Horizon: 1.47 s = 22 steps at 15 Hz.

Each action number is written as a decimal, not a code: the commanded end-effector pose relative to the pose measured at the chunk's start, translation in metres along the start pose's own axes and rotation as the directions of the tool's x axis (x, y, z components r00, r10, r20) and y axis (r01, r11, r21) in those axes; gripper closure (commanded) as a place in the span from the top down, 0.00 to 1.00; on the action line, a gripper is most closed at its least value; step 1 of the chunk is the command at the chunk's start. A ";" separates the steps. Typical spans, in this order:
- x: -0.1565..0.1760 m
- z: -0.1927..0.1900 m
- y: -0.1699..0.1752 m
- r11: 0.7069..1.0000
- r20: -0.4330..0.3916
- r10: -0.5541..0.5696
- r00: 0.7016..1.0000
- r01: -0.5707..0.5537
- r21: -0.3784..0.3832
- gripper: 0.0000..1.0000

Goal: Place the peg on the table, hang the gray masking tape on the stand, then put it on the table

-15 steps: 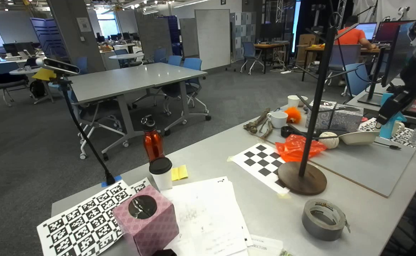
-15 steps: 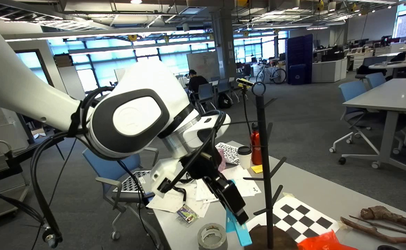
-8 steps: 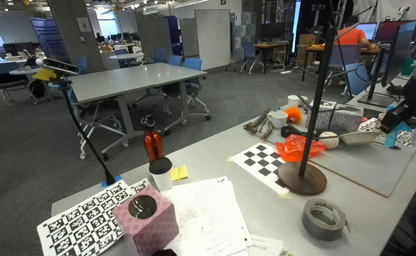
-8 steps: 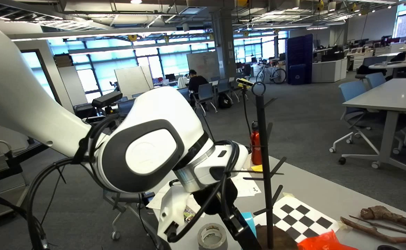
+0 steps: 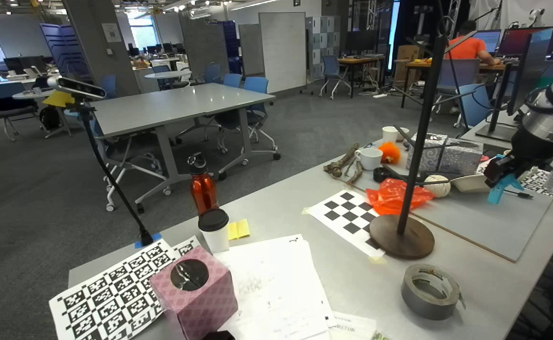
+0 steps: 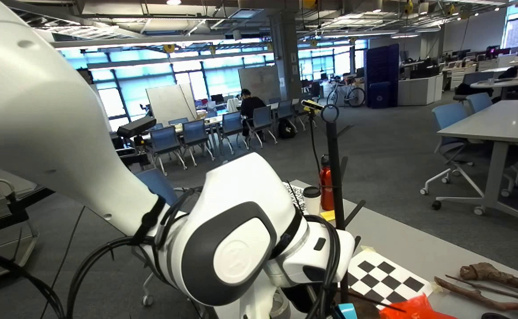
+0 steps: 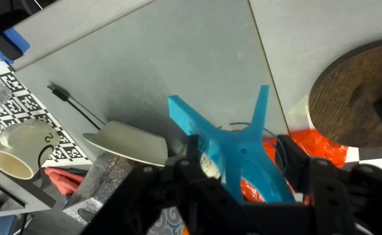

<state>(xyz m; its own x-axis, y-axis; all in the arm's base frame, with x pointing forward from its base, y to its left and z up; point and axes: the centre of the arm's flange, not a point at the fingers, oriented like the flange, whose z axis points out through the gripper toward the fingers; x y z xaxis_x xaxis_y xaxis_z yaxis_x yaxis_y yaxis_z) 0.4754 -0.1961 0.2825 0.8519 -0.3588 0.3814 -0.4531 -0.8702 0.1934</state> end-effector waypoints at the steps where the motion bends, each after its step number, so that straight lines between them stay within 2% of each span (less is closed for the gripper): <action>1: 0.016 0.048 -0.004 0.999 -0.016 0.045 0.999 -0.044 0.014 0.36; 7: 0.019 0.096 -0.005 0.997 0.032 0.077 0.997 -0.077 0.028 0.36; 12: 0.019 0.117 -0.004 0.992 0.076 0.118 0.990 -0.120 0.029 0.36; 13: 0.019 0.119 -0.003 0.991 0.083 0.125 0.989 -0.127 0.031 0.74; 14: 0.019 0.119 -0.002 0.991 0.091 0.130 0.987 -0.133 0.034 0.87; 16: 0.022 0.117 -0.002 0.990 0.095 0.133 0.987 -0.138 0.042 0.99; 22: 0.026 0.105 -0.009 0.991 0.092 0.108 0.990 -0.115 0.067 1.00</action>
<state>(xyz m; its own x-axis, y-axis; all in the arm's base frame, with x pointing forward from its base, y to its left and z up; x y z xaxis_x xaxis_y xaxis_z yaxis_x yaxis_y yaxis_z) 0.5234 -0.2359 0.1892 0.8065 -0.5038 0.3094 -0.5505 -0.8307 0.0825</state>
